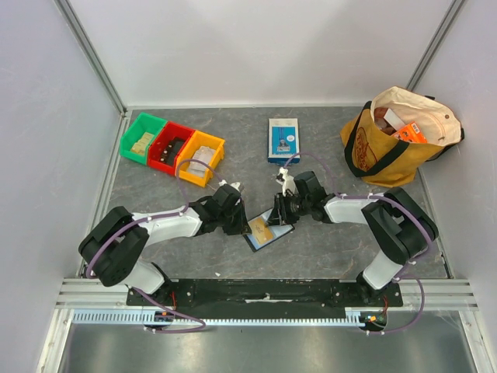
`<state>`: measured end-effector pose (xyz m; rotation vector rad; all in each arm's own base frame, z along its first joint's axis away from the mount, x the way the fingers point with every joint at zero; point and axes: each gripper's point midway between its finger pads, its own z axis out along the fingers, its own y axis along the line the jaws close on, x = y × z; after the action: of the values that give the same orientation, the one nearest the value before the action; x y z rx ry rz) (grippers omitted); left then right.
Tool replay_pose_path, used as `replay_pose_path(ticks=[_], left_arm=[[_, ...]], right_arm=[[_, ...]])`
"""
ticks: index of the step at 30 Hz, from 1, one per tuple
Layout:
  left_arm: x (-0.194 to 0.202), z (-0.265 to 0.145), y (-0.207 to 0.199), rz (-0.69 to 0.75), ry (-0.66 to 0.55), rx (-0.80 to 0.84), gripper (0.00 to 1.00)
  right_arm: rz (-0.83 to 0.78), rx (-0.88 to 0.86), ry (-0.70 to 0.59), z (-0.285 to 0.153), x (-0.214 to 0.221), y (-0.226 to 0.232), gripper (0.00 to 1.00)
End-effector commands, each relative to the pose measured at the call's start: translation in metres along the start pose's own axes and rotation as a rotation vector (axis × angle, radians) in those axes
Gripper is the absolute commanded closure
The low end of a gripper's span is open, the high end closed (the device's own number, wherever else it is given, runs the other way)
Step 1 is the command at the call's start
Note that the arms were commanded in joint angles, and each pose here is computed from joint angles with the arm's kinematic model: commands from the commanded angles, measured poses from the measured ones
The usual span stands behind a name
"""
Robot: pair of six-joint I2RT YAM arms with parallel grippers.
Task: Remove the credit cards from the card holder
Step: Remove the credit card from the card holder.
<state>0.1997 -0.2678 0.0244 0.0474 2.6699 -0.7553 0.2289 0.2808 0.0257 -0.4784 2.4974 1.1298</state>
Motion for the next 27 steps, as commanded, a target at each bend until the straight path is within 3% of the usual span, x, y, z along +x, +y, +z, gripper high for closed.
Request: replay_pose_path(ticks=[1,15,22,27], left_arm=[[0.012,0.005,0.01,-0.028,0.034,-0.031,0.89],[0.013,0.007,0.008,-0.03,0.044,-0.02,0.9],[0.013,0.006,0.01,-0.025,0.043,-0.031,0.91],[0.015,0.005,0.014,-0.02,0.043,-0.047,0.92]], right_arm=[[0.014,-0.084,-0.017,0.003,-0.002,0.007,0.69],[0.039,-0.176,0.012,0.008,0.006,0.012,0.76],[0.059,-0.163,-0.002,0.002,0.003,0.005,0.92],[0.078,-0.139,-0.033,-0.009,-0.003,-0.003,0.94]])
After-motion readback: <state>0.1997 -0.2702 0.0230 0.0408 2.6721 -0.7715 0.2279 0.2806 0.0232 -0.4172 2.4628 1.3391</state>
